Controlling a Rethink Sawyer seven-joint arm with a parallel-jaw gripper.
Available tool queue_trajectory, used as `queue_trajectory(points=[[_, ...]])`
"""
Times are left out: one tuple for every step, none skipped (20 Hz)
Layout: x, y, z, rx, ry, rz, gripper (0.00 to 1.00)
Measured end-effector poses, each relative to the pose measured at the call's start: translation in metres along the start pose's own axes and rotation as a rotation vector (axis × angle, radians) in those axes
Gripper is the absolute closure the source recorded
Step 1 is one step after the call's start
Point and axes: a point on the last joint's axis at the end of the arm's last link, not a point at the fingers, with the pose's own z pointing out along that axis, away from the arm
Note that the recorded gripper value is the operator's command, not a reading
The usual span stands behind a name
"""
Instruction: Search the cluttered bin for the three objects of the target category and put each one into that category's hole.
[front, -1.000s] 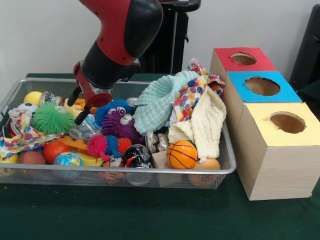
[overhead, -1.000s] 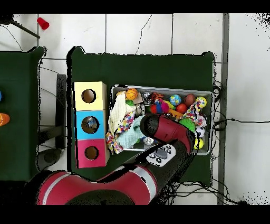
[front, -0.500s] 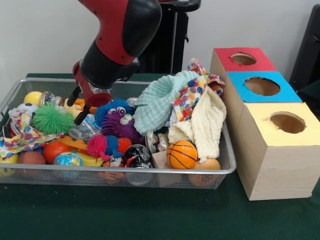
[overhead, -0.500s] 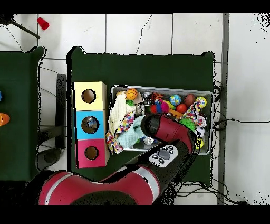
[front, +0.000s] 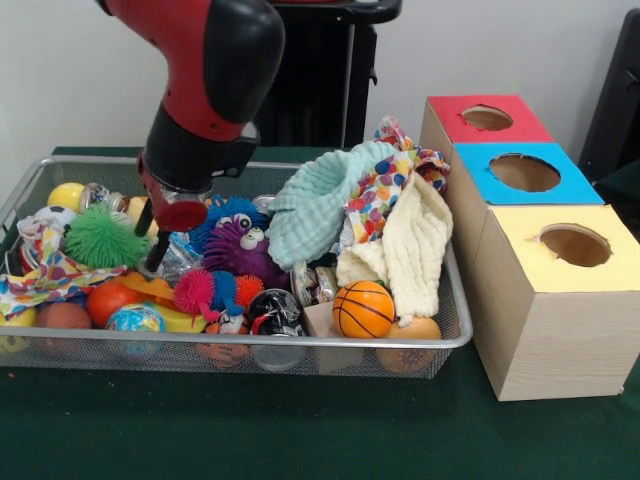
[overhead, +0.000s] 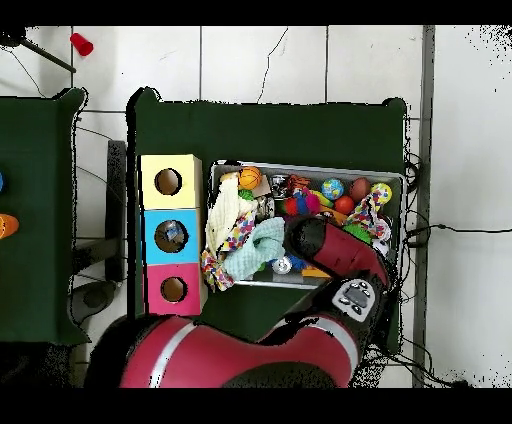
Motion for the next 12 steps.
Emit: queue_trajectory(points=[[-0.0011, 0.0007, 0.0038, -0.016, 0.009, 0.015, 0.0], [-0.0027, 0.0014, 0.0083, -0.036, 0.02, 0.036, 0.0], [-0.0035, 0.002, 0.0107, -0.049, 0.027, 0.049, 0.0], [-0.0043, 0.0025, 0.013, -0.062, 0.034, 0.062, 0.0], [-0.0059, 0.0021, 0.0129, -0.069, 0.038, 0.072, 0.0], [-0.0063, 0.0018, 0.0126, -0.072, 0.042, 0.077, 0.0], [-0.0061, 0.0011, 0.0121, -0.076, 0.051, 0.085, 0.0], [-0.0056, 0.0008, 0.012, -0.078, 0.057, 0.09, 0.0], [-0.0049, 0.001, 0.0117, -0.081, 0.063, 0.094, 0.0], [-0.0043, 0.0019, 0.0109, -0.086, 0.07, 0.098, 0.0], [-0.0026, 0.0042, 0.0096, -0.093, 0.078, 0.102, 0.0], [-0.0017, 0.0055, 0.0089, -0.096, 0.081, 0.102, 0.0]])
